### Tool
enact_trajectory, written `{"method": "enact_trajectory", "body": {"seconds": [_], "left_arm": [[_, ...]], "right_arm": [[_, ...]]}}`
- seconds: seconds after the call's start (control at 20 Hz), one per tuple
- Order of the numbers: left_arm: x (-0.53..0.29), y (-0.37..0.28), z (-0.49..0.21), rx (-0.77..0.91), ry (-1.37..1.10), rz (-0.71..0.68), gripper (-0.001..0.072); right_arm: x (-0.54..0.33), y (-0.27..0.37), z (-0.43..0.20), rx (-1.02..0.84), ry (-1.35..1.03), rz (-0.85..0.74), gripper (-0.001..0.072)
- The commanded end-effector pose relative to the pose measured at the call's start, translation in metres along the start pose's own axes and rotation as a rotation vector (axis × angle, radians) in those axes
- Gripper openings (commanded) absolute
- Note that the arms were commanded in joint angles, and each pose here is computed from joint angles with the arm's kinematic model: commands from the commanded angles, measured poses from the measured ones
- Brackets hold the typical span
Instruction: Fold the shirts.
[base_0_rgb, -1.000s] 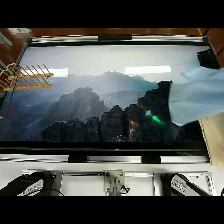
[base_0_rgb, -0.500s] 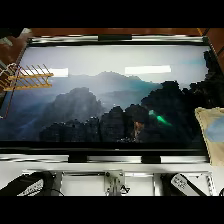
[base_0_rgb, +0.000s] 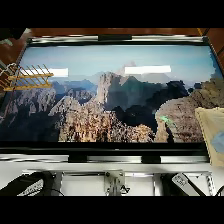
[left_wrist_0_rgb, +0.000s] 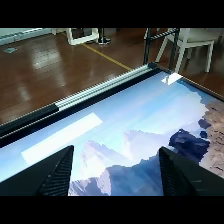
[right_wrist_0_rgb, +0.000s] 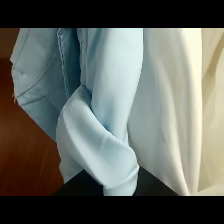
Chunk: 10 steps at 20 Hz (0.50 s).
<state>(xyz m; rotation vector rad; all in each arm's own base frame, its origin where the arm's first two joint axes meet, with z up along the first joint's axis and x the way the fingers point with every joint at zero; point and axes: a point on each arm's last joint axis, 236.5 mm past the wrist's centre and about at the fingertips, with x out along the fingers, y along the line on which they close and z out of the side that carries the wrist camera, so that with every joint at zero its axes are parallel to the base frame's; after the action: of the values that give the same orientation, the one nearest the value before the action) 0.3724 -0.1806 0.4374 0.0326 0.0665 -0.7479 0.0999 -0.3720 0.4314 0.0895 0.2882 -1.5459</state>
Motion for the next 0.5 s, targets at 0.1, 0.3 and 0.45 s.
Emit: {"method": "enact_trajectory", "body": {"seconds": [0.1, 0.3, 0.45], "left_arm": [[0.000, 0.000, 0.000, 0.000, 0.001, 0.000, 0.0644], [0.000, 0.000, 0.000, 0.000, 0.001, 0.000, 0.0644], [0.000, 0.000, 0.000, 0.000, 0.001, 0.000, 0.0644]], "right_arm": [[-0.001, -0.037, -0.016, 0.034, 0.066, -0.117, 0.0072], [-0.002, -0.070, -0.018, 0.075, 0.075, -0.187, 0.0072], [0.005, -0.052, -0.013, 0.048, 0.057, -0.092, 0.0072]]}}
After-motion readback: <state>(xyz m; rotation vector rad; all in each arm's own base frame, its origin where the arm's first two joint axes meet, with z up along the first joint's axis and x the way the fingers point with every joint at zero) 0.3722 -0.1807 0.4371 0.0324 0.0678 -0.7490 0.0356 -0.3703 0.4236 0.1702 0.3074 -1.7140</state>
